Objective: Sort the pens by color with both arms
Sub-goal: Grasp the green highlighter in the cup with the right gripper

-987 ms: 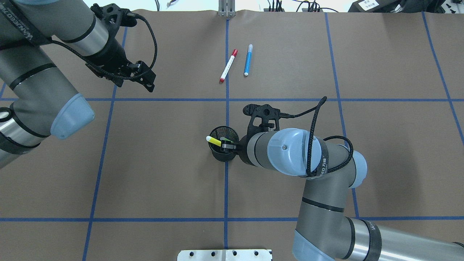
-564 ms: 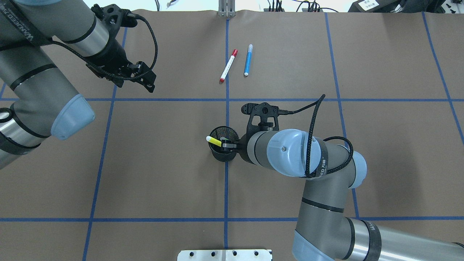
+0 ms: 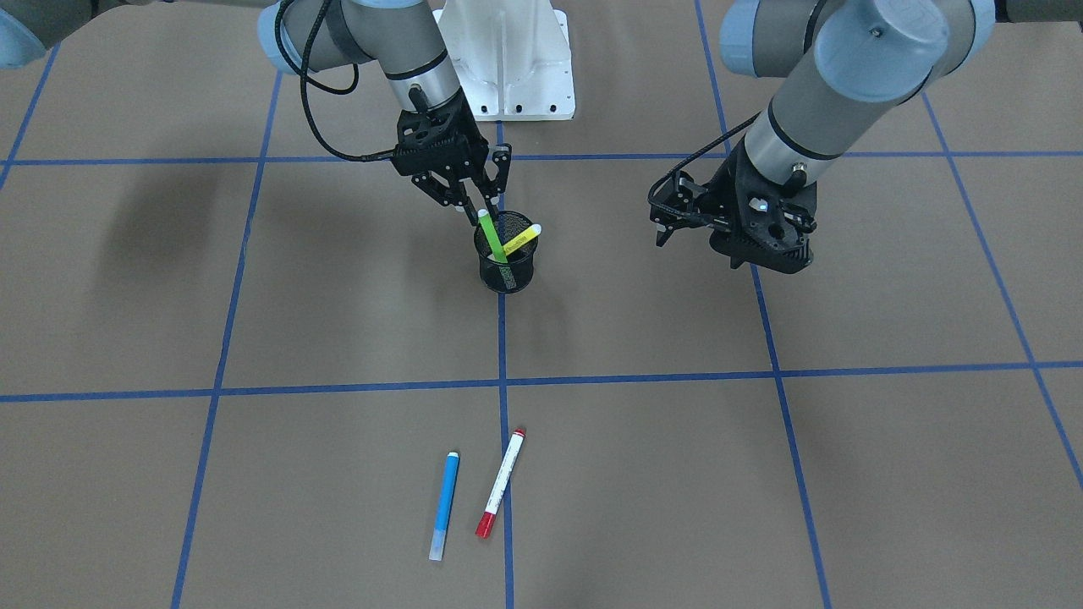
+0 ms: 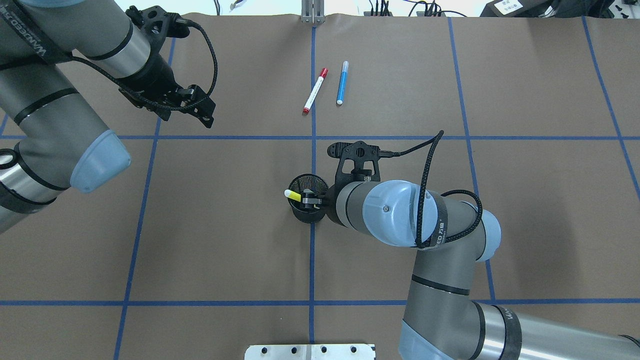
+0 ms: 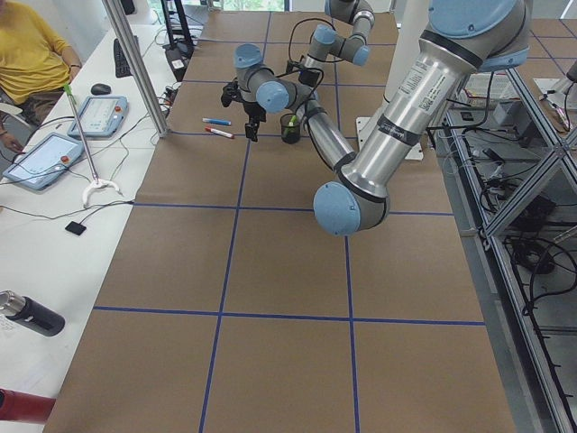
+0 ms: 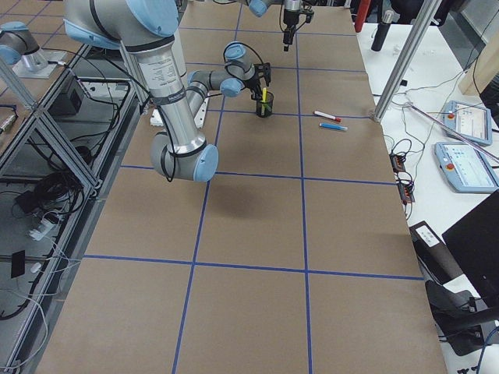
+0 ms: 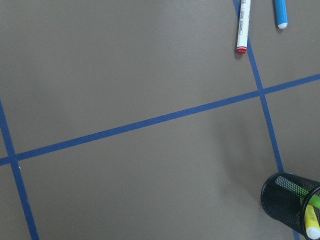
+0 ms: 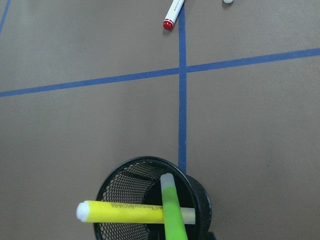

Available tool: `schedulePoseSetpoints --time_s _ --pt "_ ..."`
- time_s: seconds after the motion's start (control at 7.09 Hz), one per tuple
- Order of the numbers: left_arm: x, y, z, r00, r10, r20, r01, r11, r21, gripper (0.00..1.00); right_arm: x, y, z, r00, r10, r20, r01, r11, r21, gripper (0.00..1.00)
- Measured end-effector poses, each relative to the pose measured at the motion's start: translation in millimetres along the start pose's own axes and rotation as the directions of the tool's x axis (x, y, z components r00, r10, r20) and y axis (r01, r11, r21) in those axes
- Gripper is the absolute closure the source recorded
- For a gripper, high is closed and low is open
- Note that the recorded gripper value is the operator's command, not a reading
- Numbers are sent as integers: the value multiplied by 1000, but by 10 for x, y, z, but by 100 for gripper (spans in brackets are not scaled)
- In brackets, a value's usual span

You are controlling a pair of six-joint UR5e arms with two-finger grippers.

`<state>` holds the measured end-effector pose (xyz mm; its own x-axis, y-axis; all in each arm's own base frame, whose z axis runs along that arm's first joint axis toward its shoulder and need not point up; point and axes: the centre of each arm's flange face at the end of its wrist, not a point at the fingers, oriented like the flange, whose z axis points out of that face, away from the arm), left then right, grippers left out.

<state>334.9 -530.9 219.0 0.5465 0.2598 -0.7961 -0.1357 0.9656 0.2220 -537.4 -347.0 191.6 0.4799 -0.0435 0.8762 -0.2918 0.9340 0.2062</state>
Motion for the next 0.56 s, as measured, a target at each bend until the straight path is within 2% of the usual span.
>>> schedulePoseSetpoints --time_s 0.28,0.56 --pt "8 0 -5 1000 1 -1 -1 1000 1 1 16 34 36 1000 -14 -9 14 1000 0 68" --pt "10 0 -9 1000 2 -1 -2 1000 1 1 26 43 56 1000 -16 -14 16 1000 -1 97"
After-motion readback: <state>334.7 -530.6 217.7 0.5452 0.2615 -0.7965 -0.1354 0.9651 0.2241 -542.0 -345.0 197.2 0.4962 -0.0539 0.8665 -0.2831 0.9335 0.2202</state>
